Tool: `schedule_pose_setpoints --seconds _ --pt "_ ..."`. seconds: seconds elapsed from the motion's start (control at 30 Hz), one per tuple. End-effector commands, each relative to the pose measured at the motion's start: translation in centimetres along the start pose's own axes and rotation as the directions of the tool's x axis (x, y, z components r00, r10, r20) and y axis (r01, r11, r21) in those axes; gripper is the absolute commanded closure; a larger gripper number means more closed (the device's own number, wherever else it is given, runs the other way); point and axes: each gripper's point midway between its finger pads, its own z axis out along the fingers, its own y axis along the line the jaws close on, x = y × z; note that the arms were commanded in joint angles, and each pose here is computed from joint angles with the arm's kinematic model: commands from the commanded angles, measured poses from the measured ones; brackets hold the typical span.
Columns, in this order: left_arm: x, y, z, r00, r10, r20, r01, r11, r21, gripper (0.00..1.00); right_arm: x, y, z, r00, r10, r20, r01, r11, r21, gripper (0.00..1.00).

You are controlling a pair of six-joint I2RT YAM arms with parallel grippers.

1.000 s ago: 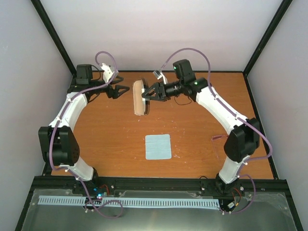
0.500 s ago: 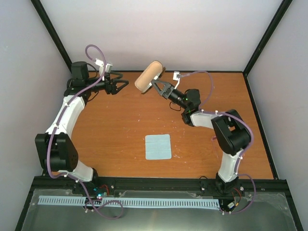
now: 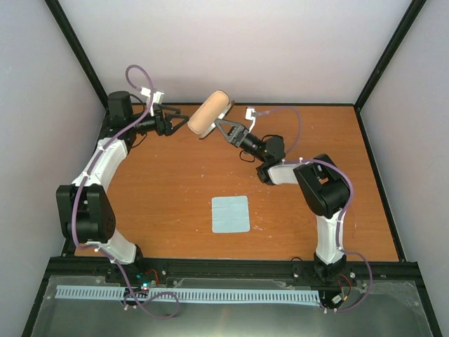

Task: Organize the sunglasses
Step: Place the sunglasses case at the center of the board.

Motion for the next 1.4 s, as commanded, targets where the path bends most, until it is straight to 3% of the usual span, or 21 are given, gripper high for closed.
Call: schedule_pose_setpoints --seconds 0.0,0.27,0.47,0.57,0.77,0.8,0.87,1.0,1.03,1.07,1.1,1.13,1.27,1.37 --pt "-0.4 -0.2 0.3 1.000 -0.017 0.015 0.016 0.999 0.035 0.17 -2.3 6.7 0.2 0.984 -0.153 0.090 0.168 0.965 -0.200 0.97" --pt "0.3 -0.7 1.0 1.000 -0.022 -0.013 0.023 0.995 0.092 0.14 -2.3 6.8 0.9 0.987 -0.148 0.070 0.160 0.960 -0.229 0.97" --pt "0.8 -1.4 2.1 1.000 0.002 -0.031 0.002 0.992 0.124 0.19 -2.4 7.2 1.1 0.986 -0.151 0.063 0.162 0.956 -0.244 0.97" --pt "0.5 -1.9 2.4 1.000 0.005 -0.024 -0.001 0.989 0.149 0.32 -2.3 7.2 1.1 0.987 -0.150 0.061 0.160 0.956 -0.244 0.97" --pt "-0.3 -2.8 2.7 1.000 0.000 -0.007 0.001 0.978 0.208 0.80 -2.4 6.9 1.1 0.987 -0.145 0.064 0.156 0.958 -0.241 0.97" --pt "-0.3 -2.9 2.7 1.000 0.002 -0.006 0.000 0.977 0.214 0.92 -2.4 6.8 1.2 0.988 -0.141 0.062 0.151 0.959 -0.240 0.97" --pt "-0.4 -3.1 2.7 1.000 0.001 -0.008 0.000 0.975 0.221 0.99 -2.4 6.4 1.2 0.990 -0.127 0.060 0.137 0.962 -0.235 0.95" --pt "-1.0 -3.5 2.5 1.000 0.016 -0.009 -0.013 0.975 0.222 0.99 -2.6 5.3 0.9 0.993 -0.089 0.072 0.102 0.973 -0.208 0.74" --pt "-1.2 -3.5 2.5 1.000 0.023 -0.009 -0.020 0.976 0.218 0.99 -2.6 5.0 0.7 0.993 -0.082 0.080 0.096 0.976 -0.195 0.62" --pt "-1.6 -3.6 2.4 0.999 0.036 -0.007 -0.033 0.977 0.210 0.99 -2.7 4.6 0.4 0.993 -0.075 0.088 0.090 0.980 -0.180 0.42" --pt "-2.0 -3.5 2.3 0.999 0.054 -0.004 -0.053 0.979 0.197 0.99 -2.7 4.1 0.0 0.993 -0.069 0.096 0.084 0.984 -0.159 0.05" --pt "-2.3 -3.4 2.3 0.997 0.075 -0.002 -0.073 0.981 0.179 0.99 -2.8 3.5 -0.6 0.993 -0.062 0.105 0.075 0.989 -0.130 0.00" --pt "-4.3 -2.6 1.9 0.983 0.181 0.001 -0.181 0.980 0.081 0.99 -2.0 -0.1 -4.2 0.998 -0.040 0.051 0.036 0.996 0.086 0.00" --pt "-5.0 -1.9 1.8 0.961 0.276 -0.016 -0.276 0.961 0.024 0.99 -0.7 -3.9 -7.8 0.994 -0.075 -0.085 0.103 0.911 0.399 0.00"
